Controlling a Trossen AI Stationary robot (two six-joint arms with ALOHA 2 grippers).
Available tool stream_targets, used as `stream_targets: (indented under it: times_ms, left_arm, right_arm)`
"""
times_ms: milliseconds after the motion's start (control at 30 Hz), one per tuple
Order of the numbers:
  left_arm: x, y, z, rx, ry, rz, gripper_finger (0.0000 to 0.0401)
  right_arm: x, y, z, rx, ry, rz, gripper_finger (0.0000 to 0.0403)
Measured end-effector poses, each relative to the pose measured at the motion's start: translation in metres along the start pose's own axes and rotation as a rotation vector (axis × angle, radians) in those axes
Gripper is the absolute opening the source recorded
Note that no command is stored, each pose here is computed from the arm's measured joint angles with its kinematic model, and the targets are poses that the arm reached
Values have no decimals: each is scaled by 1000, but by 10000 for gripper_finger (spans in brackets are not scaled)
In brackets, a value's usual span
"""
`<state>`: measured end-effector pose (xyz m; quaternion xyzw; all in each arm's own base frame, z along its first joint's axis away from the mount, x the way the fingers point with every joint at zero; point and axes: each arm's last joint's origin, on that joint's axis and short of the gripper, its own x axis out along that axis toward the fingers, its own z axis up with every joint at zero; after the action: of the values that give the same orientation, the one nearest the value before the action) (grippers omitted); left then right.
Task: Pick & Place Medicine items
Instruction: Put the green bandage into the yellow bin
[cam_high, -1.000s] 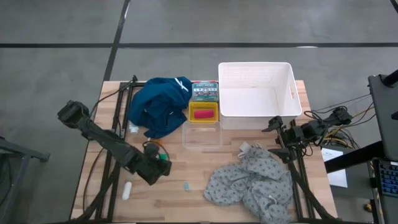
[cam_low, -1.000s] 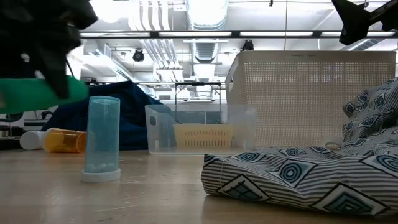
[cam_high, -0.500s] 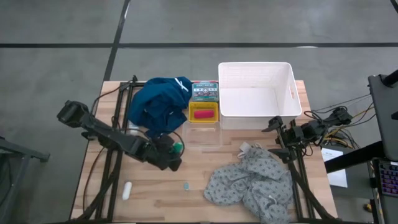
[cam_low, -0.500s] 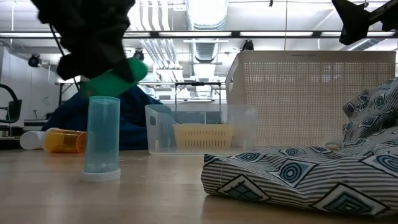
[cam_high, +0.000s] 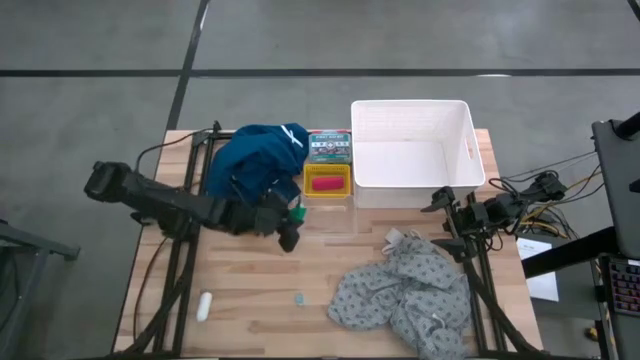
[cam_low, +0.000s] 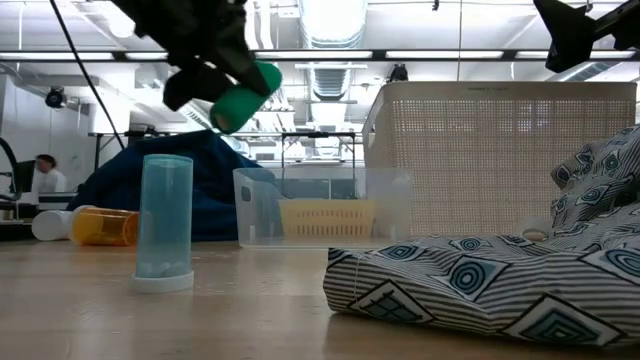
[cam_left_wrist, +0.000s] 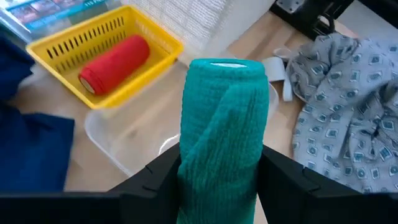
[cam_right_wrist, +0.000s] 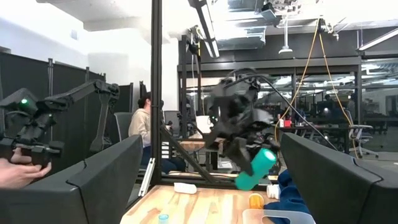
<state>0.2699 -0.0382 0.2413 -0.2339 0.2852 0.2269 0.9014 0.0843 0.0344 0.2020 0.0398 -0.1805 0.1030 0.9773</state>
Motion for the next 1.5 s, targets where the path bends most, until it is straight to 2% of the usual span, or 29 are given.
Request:
stream_targets:
  times_ms: [133,300,500,667,1000,1133,1300,1500]
  left_arm:
    - [6,15,22,11,15,-16,175]
    - [6,22,48,37,-39,-31,175]
    - [-6,14,77,201,-124,-59,175]
    - [-14,18,99,276,-172,-33,175]
    - [-10,51,122,292,-131,21,175]
    - [0,66,126,282,-110,60,175]
    - [18,79,130,320,-75,17,175]
    - [39,88,129,311,-36,22,175]
  right_arm:
    - [0,0,0,0,1,0,380]
    - [0,0,0,0,1,0,380]
    - [0,0,0,0,1,0,380]
    - [0,0,0,0,1,0,380]
    - [0,0,0,0,1,0,380]
    - [0,0,0,0,1,0,380]
    - [0,0,0,0,1,0,380]
    - [0,0,0,0,1,0,380]
